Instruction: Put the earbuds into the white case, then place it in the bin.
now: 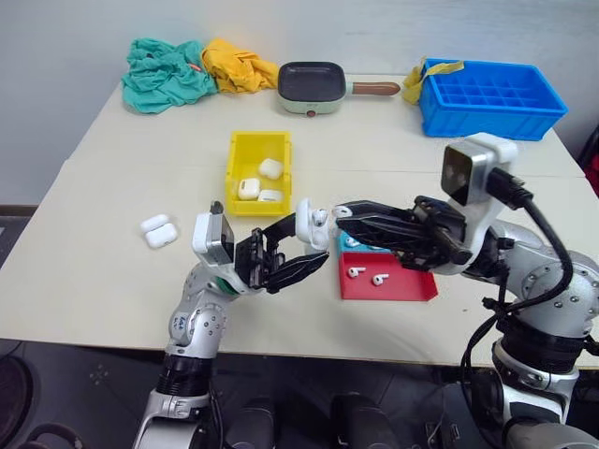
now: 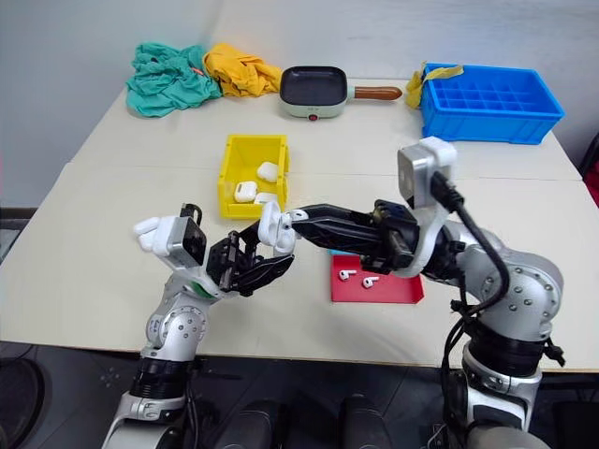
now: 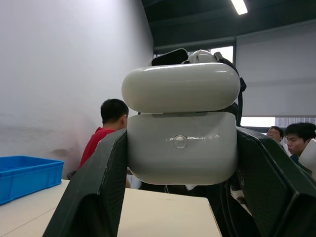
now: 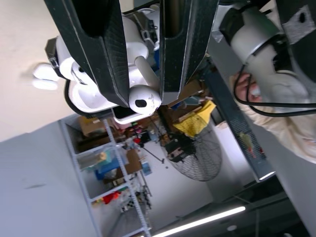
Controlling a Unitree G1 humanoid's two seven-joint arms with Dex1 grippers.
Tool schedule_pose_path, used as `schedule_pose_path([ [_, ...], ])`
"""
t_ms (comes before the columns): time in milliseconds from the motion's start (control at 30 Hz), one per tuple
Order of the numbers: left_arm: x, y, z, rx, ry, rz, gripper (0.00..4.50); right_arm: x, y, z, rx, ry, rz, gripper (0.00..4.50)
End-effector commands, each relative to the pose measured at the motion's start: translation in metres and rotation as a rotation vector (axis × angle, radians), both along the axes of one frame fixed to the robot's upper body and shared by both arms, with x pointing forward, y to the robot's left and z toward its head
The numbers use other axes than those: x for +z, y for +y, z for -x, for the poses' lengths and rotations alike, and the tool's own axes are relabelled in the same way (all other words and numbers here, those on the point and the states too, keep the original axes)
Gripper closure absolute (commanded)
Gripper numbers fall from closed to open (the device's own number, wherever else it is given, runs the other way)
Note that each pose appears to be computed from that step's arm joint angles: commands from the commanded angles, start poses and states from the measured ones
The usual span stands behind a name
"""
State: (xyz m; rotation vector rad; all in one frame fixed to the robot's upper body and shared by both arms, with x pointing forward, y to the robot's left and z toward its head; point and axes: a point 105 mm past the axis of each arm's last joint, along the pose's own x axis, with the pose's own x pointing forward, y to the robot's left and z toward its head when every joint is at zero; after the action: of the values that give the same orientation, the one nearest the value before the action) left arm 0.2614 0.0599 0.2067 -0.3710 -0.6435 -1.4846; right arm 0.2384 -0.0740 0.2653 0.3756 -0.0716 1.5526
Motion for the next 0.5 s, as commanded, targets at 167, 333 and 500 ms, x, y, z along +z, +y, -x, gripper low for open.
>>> schedule_pose_path([
  [167, 0.009, -0.001, 0.003, -0.015, -0.041, 0.014, 1.72, 0.001, 0.009, -0.001, -0.013, -0.045, -0.008, 4.05],
  [333, 0.009, -0.001, 0.003, -0.005, -0.043, 0.018, 1.72, -0.007, 0.014, 0.0, 0.008, -0.028, 0.017, 4.05],
  [500, 0.009, -0.002, 0.002, 0.004, -0.045, 0.023, 1.72, -0.016, 0.014, 0.001, 0.018, -0.015, 0.06, 4.05],
])
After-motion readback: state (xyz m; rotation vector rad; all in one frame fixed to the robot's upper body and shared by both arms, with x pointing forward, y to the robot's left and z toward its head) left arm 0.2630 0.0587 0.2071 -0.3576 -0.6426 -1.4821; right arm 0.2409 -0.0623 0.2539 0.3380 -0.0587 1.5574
